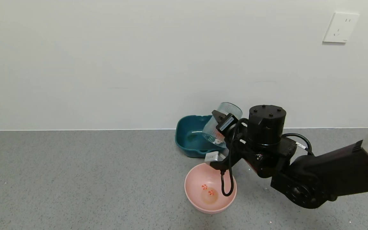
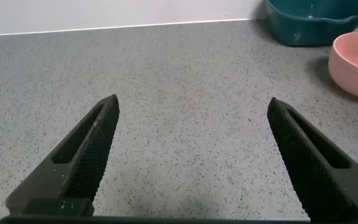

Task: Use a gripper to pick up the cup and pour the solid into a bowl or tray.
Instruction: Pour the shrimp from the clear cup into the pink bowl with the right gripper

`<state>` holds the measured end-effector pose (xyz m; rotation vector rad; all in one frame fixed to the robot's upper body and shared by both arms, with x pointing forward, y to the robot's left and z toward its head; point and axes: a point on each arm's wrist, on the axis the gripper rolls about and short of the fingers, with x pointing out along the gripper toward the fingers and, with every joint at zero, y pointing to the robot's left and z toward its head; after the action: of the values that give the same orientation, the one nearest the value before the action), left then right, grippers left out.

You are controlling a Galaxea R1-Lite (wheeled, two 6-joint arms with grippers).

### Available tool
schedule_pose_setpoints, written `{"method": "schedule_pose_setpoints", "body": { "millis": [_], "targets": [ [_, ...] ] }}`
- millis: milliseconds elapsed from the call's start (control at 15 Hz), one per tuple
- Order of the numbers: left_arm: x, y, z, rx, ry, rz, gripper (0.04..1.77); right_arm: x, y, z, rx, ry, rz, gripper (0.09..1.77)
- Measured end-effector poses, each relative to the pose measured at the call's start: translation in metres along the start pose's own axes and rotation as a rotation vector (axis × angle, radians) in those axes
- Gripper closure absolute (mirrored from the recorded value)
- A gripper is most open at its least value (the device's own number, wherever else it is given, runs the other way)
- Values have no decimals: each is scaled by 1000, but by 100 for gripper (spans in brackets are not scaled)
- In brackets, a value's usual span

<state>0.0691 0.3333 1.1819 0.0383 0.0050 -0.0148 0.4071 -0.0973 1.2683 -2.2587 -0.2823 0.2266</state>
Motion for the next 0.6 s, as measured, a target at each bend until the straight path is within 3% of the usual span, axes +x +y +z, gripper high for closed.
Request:
{"method": "schedule_pose_setpoints", "body": {
  "millis": [600],
  "targets": [
    [0, 0, 0, 0, 0, -1, 9, -4, -10, -1, -163, 12, -35, 52]
  ]
}}
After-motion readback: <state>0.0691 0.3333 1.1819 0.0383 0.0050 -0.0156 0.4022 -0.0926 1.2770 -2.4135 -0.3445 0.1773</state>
